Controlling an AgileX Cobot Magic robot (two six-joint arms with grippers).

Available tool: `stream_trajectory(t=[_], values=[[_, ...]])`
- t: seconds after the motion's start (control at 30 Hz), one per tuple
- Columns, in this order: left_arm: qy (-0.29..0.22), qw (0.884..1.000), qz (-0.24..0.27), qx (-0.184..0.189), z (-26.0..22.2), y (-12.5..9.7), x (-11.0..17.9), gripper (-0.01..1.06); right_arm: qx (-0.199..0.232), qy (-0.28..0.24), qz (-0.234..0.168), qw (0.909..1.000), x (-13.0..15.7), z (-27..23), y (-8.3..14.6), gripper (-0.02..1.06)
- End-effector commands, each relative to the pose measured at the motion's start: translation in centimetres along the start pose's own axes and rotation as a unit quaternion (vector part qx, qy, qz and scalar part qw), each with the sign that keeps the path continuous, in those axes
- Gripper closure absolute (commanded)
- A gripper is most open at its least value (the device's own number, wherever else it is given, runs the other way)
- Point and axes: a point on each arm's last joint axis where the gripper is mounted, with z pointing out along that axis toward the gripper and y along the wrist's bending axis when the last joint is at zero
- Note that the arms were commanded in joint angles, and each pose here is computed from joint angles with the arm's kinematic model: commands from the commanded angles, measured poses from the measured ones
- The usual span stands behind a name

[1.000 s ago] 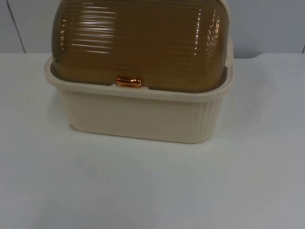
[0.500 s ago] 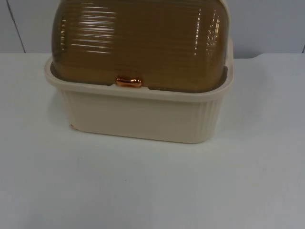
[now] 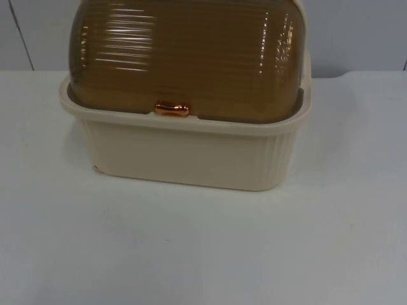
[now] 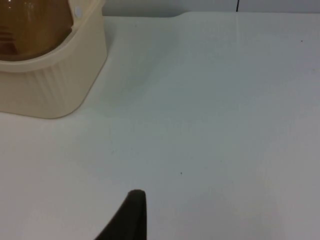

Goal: Open the box lid with the left hand, place the block into the box with the right hand, then close the box lid with the left hand.

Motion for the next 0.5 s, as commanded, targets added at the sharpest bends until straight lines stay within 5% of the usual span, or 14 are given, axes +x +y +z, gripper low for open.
stream_trajectory(t=[0.0,0.47], values=[[-0.004,1.000,0.000,-0.003,0.08,0.02,0.02,0.00,0.001,-0.006,-0.002,1.0000,-0.04,0.00,-0.02,0.00],[-0.004,1.000,-0.001,-0.002,0.08,0.01,0.02,0.00,-0.003,-0.006,-0.001,1.0000,-0.04,0.00,0.04,0.00]])
